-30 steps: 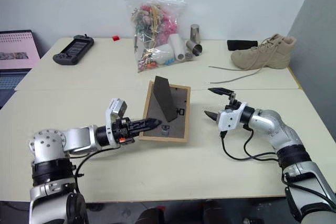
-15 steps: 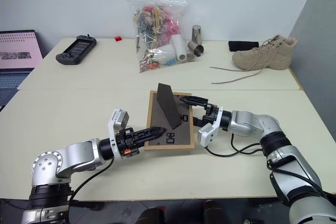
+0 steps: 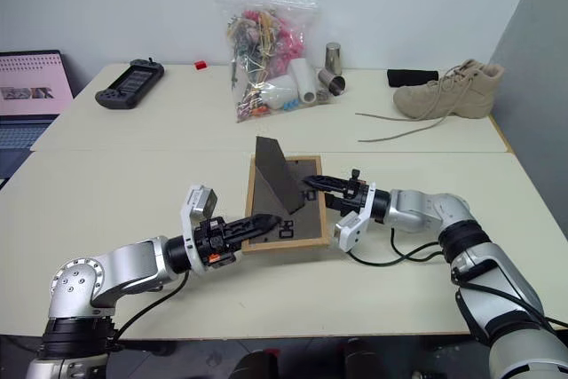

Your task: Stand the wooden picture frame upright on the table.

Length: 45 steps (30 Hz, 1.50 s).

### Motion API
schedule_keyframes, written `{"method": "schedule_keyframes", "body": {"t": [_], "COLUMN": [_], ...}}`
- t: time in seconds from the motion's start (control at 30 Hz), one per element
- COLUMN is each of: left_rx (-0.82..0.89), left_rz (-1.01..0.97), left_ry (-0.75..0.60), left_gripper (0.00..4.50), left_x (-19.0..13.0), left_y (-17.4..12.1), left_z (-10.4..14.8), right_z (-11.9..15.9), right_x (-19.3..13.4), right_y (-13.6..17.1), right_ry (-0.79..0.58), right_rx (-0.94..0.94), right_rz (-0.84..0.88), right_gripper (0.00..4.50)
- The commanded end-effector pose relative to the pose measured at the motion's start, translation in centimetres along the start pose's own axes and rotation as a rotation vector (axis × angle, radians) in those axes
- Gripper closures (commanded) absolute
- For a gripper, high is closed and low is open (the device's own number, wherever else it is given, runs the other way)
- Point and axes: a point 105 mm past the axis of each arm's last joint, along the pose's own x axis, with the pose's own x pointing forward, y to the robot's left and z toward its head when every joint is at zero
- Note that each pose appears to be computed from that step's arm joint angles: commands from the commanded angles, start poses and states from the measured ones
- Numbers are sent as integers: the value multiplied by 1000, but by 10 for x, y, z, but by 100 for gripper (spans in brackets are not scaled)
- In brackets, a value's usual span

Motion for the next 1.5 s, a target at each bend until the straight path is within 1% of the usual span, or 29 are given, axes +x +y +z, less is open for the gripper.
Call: {"method": "schedule_keyframes", "body": {"t": [0.03, 0.13, 0.17, 0.2, 0.23, 0.33, 0.37, 0.47, 0.53, 0.6, 0.63, 0.73, 0.77, 0.8, 0.83, 0.87, 0.9, 0.97, 1.03, 1.1, 1.27, 1.33, 1.5], "left_rx": [37, 59, 74, 83, 93, 151, 211, 498, 671, 815, 855, 1007, 1070, 1110, 1167, 1208, 1216, 1215, 1267, 1277, 1256, 1252, 1227], "left_rz": [7, 34, 51, 66, 81, 150, 187, 372, 454, 475, 472, 525, 558, 576, 590, 595, 591, 568, 526, 463, 418, 422, 432], "left_ry": [1, -48, -64, -84, -102, -164, -162, -90, -82, -82, -83, -73, -118, -152, -189, -211, -225, -243, -194, -166, -115, -106, -126], "left_gripper": [141, 62, 52, 14, 4, 0, 0, 0, 0, 0, 0, 0, 0, 0, 0, 0, 0, 0, 0, 0, 0, 0, 0], "left_x": [-6, -19, -25, -30, -36, -53, -56, -58, -54, -47, -46, -44, -46, -49, -51, -53, -53, -51, -40, -30, -28, -28, -29], "left_y": [-5, -5, -6, -7, -7, -14, -17, -18, -17, -20, -21, -18, -19, -20, -24, -27, -28, -30, -30, -33, -30, -27, -21], "left_z": [4, 20, 26, 32, 38, 59, 64, 68, 71, 72, 72, 74, 82, 89, 95, 98, 99, 98, 84, 70, 59, 58, 62], "right_z": [-1, -1, -2, -3, -4, -10, -15, -30, -33, -41, -43, -50, -56, -58, -60, -60, -60, -58, -51, -49, -54, -56, -60], "right_x": [-3, -9, -12, -14, -16, -24, -26, -28, -24, -18, -17, -10, -6, -3, 0, 2, 4, 5, 7, 6, 3, 2, 4], "right_y": [-28, -29, -30, -30, -30, -29, -29, -29, -35, -42, -44, -48, -47, -47, -44, -42, -43, -45, -44, -37, -28, -23, -9], "right_ry": [-15, -11, -6, -1, 4, 36, 65, 140, 148, 177, 184, 184, 191, 183, 177, 163, 148, 118, 62, 55, 87, 100, 148], "right_rx": [-28, -13, -1, 7, 13, 32, 59, 192, 269, 384, 436, 653, 801, 907, 1065, 1174, 1275, 1410, 1618, 1724, 1797, 1841, 1860], "right_rz": [-113, -118, -122, -123, -119, -98, -97, -104, -120, -143, -145, -137, -133, -126, -97, -71, -62, -36, 38, 105, 160, 174, 167], "right_gripper": [319, 319, 319, 319, 319, 319, 319, 319, 319, 319, 319, 319, 319, 319, 319, 319, 319, 319, 319, 319, 319, 319, 319]}}
